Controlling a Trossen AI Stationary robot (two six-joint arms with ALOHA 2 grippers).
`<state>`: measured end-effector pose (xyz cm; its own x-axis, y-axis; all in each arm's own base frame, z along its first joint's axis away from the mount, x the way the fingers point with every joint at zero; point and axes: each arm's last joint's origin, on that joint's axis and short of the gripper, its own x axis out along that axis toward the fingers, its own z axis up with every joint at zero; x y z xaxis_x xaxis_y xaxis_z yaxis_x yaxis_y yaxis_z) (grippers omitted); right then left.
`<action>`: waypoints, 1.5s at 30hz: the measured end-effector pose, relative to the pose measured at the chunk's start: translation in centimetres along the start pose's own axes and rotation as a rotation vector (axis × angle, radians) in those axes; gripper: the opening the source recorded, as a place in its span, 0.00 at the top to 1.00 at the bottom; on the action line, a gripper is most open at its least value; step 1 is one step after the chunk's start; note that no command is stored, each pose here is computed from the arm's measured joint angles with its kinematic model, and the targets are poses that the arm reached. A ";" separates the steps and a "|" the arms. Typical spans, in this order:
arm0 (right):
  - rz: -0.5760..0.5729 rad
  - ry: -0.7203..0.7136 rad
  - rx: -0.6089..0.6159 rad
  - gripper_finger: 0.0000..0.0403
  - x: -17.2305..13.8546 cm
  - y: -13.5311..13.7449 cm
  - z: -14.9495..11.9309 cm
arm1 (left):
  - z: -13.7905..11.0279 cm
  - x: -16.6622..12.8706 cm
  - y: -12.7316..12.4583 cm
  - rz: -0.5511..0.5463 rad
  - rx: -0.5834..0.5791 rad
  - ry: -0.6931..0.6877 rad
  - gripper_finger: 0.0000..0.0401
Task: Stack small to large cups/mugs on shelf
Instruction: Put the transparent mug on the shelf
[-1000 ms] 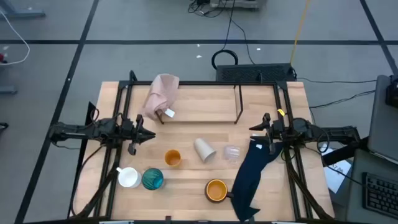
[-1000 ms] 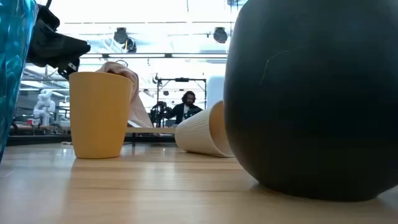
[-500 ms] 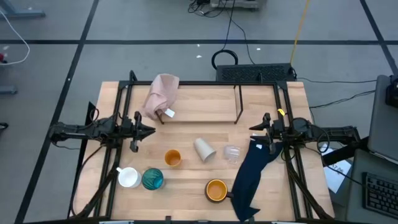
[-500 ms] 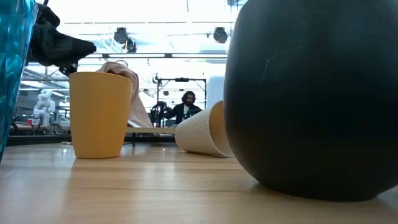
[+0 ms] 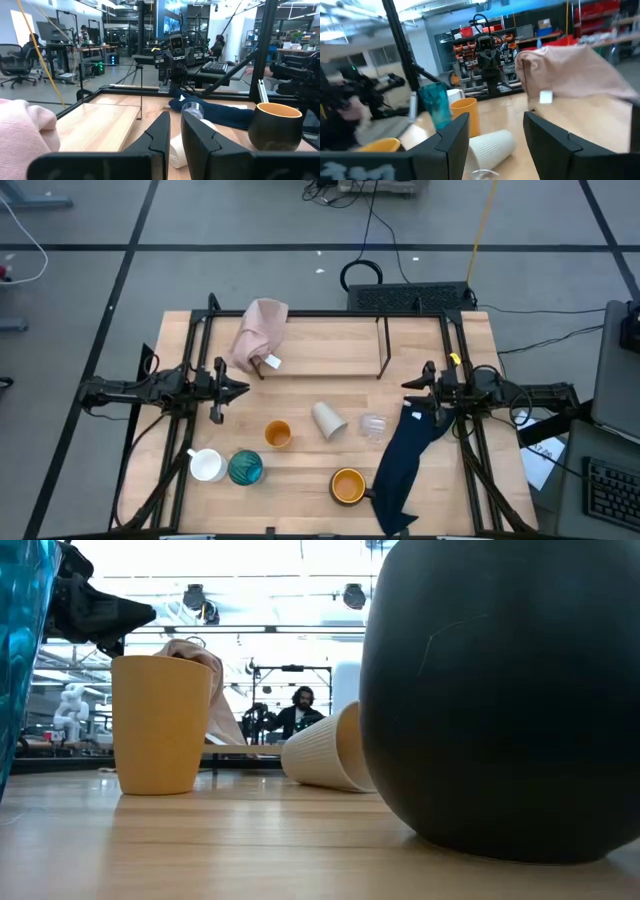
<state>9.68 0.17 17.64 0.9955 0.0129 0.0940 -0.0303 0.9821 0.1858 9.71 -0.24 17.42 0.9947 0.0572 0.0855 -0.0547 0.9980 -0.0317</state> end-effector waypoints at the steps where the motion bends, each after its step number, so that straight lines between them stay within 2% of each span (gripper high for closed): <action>1: -0.016 -0.003 -0.045 0.56 0.0 0.0 0.0 | 0.0 0.0 0.0 0.007 0.000 0.000 0.88; 4: -0.077 -0.011 -0.099 0.58 0.0 -0.2 0.0 | 0.0 0.0 0.1 0.041 -0.006 -0.003 0.89; 6: -0.105 -0.008 -0.115 0.63 0.0 -0.3 0.0 | 0.0 0.0 0.1 0.049 0.002 -0.004 0.92; 8: -0.107 -0.003 -0.123 0.73 0.0 -0.3 0.0 | 0.0 0.0 0.1 0.048 0.022 -0.004 0.97; 10: -0.108 0.007 -0.134 0.90 0.0 -0.3 -0.1 | 0.1 0.0 0.1 0.047 0.038 -0.005 0.99; 12: -0.124 0.015 -0.169 0.96 0.0 -0.4 -0.2 | 0.2 0.0 0.1 0.049 0.038 -0.016 0.99; 16: -0.203 -0.017 -0.166 0.94 0.0 -0.6 0.1 | 0.4 0.0 0.1 0.039 0.013 -0.041 0.99; 22: -0.196 -0.078 -0.167 0.93 0.0 -0.5 0.7 | 0.5 0.0 0.1 0.038 0.013 -0.050 0.96; 35: -0.197 -0.076 -0.184 0.93 0.0 -0.5 0.7 | 0.7 0.0 0.1 0.041 0.010 -0.064 0.92; 40: -0.192 -0.085 -0.088 0.93 0.0 -0.5 0.7 | 0.6 0.0 0.1 0.041 0.008 -0.064 0.92; 45: -0.197 -0.048 -0.094 0.92 0.0 -0.5 0.3 | 0.7 0.0 0.1 0.041 0.008 -0.066 0.92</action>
<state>9.64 -0.42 17.84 0.9757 -0.1882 0.1119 0.1756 0.9779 0.1138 9.62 -0.12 18.08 0.9837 0.0993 0.1496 -0.0960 0.9950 -0.0286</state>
